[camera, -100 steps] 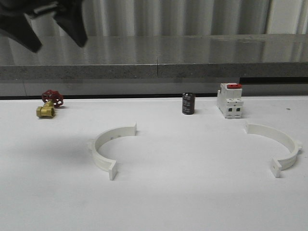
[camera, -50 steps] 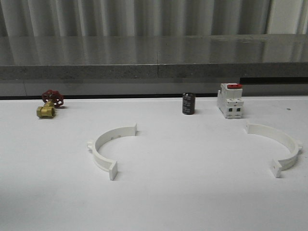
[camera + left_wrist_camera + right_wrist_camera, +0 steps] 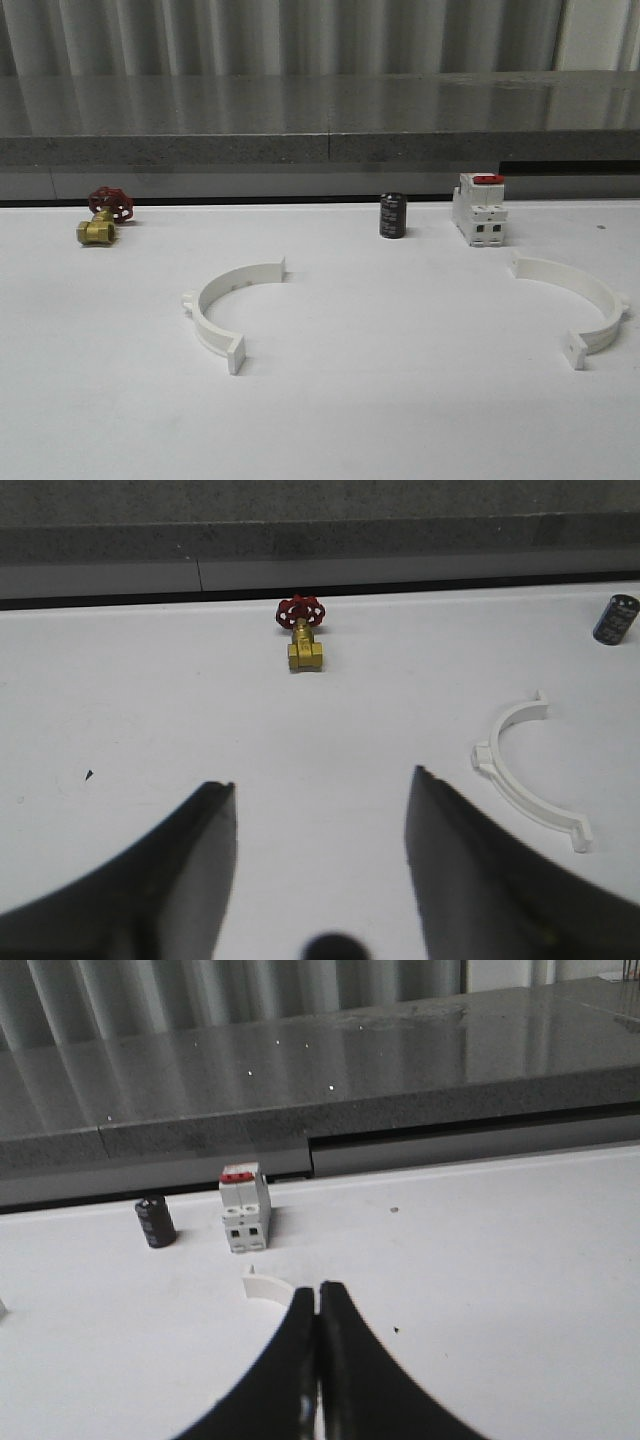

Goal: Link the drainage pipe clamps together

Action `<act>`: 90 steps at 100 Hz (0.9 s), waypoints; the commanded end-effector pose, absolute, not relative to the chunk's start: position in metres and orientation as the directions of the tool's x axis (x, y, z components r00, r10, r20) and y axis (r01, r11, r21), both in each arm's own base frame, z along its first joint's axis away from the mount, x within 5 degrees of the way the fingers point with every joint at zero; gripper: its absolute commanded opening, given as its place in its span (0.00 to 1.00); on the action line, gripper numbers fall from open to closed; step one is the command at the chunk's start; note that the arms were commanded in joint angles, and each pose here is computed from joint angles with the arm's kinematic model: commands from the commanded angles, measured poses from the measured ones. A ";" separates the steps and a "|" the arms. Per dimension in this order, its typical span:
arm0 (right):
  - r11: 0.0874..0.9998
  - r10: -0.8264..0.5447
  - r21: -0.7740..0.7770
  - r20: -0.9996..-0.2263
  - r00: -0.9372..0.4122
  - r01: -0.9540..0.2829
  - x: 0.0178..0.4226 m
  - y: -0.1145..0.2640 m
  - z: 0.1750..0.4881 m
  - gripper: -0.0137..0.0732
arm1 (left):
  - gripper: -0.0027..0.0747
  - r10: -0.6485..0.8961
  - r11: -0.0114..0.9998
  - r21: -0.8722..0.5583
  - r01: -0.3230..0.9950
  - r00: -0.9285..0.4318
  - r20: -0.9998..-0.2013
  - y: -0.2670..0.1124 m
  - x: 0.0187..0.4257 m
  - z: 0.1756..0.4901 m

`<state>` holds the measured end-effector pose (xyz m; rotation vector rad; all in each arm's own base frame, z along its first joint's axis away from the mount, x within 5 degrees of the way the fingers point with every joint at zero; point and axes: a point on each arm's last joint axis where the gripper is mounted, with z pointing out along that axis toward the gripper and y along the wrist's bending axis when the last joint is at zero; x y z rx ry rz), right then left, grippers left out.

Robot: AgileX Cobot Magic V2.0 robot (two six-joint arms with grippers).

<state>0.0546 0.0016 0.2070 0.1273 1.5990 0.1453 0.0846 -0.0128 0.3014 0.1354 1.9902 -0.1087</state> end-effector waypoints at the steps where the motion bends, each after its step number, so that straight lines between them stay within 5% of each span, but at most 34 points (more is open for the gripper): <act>1: 0.980 0.199 0.197 -0.978 0.067 -0.025 0.054 0.001 0.240 0.08 | 0.26 0.032 0.991 -0.011 0.137 -0.305 -0.952 -0.012 0.080 0.313; 15: 0.980 0.193 0.196 -0.976 -0.101 -0.028 0.061 0.004 0.272 0.08 | 0.01 0.035 0.991 -0.004 0.136 -0.284 -0.958 -0.011 0.075 0.314; 41: 0.988 0.126 0.155 -0.827 -0.548 -0.008 0.106 0.008 0.319 0.08 | 0.01 0.035 0.991 -0.004 0.136 -0.284 -0.958 -0.011 0.075 0.314; 78: 0.988 0.128 0.154 -0.665 -0.736 0.033 0.183 0.008 0.302 0.09 | 0.01 0.035 0.991 -0.004 0.136 -0.284 -0.958 -0.011 0.075 0.314; 90: 0.988 0.129 0.151 -0.609 -0.783 0.045 0.197 0.008 0.287 0.22 | 0.01 0.035 0.991 -0.004 0.136 -0.284 -0.958 -0.011 0.075 0.314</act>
